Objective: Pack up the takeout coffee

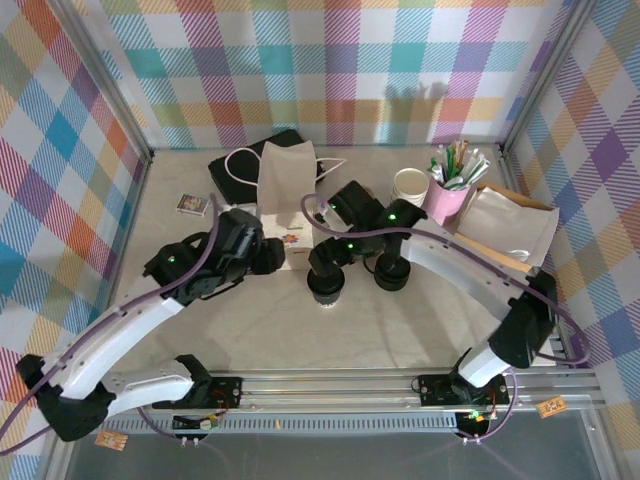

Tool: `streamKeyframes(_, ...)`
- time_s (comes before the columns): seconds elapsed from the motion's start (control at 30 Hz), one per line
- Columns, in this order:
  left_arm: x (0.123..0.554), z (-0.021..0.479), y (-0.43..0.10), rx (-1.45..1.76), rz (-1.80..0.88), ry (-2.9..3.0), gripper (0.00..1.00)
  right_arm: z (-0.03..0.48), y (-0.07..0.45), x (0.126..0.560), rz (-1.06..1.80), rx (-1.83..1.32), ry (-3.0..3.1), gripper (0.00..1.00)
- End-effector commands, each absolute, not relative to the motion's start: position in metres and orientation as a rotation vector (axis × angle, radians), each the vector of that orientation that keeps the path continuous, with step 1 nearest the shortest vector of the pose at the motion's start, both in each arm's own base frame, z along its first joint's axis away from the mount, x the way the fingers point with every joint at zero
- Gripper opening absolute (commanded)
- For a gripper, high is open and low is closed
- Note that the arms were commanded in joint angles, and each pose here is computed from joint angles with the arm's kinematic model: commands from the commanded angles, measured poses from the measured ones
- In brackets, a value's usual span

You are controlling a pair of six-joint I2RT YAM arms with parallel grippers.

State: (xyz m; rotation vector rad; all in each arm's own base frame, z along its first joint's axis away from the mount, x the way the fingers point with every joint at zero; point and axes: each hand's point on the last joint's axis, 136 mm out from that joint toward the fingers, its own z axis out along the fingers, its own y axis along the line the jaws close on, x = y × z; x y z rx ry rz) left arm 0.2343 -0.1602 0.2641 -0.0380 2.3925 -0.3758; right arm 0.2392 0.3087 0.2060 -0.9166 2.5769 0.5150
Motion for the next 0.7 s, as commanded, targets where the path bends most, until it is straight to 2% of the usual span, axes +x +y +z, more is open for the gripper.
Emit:
streamKeyframes(0.0,0.227,0.257,-0.120,-0.089,-0.186,2.386,0.59,0.199,0.307,0.224,0.401,-1.115,2.607,0.81)
streamKeyframes(0.2,0.223,0.263,-0.105,-0.106,-0.154,2.354,0.60,0.187,0.312,0.220,0.222,-1.185,2.673,0.90)
streamKeyframes(0.33,0.224,0.264,-0.102,-0.114,-0.149,2.344,0.60,0.178,0.312,0.221,0.160,-1.178,2.718,0.91)
streamKeyframes(0.43,0.226,0.263,-0.103,-0.115,-0.154,2.340,0.60,0.172,0.310,0.223,0.120,-1.150,2.750,0.99)
streamKeyframes(0.67,0.231,0.266,-0.104,-0.113,-0.151,2.329,0.60,0.162,0.312,0.227,0.084,-1.105,2.797,0.99)
